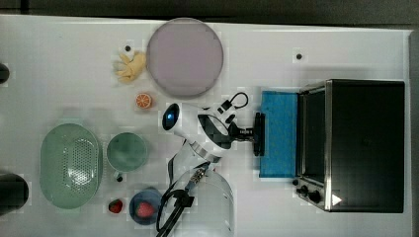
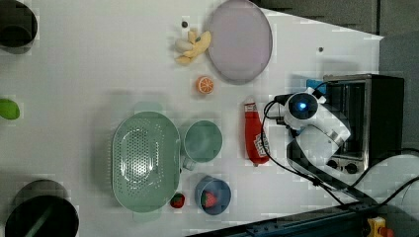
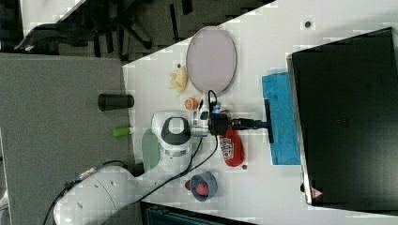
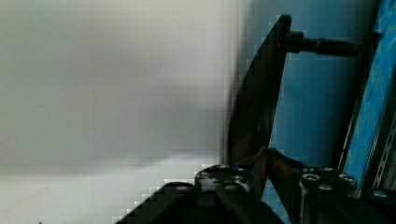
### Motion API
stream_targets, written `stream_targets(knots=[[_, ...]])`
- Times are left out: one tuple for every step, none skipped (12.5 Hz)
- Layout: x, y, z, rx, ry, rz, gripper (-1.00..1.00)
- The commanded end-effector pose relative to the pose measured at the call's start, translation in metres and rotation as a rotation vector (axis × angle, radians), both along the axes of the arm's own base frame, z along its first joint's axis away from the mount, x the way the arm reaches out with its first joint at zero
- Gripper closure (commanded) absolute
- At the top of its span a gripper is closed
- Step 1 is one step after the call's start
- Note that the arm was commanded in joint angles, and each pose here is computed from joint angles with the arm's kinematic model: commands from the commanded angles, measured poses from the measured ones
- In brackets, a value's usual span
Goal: Flap open oven.
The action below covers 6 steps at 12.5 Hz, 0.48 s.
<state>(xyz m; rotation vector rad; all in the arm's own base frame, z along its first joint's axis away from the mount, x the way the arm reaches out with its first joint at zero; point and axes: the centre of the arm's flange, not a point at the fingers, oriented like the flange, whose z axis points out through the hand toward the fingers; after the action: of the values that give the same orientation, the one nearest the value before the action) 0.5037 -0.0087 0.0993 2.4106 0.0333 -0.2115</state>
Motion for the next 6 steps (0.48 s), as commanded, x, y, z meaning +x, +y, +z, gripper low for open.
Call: stream_targets(knots=[[0.044,0.007,0.069,0.043,-0.202,-0.076,0.65],[0.052,0.009,0.092,0.074,-0.248,-0.118,0.65],[0.058,0.010,0.117,0.119,-0.295,-0.184,0.65],[0.062,0.010,0.141,0.174,-0.340,-0.266,0.65],[0.064,0.009,0.165,0.233,-0.380,-0.353,0.65],[0.065,0.009,0.188,0.290,-0.416,-0.430,0.65]])
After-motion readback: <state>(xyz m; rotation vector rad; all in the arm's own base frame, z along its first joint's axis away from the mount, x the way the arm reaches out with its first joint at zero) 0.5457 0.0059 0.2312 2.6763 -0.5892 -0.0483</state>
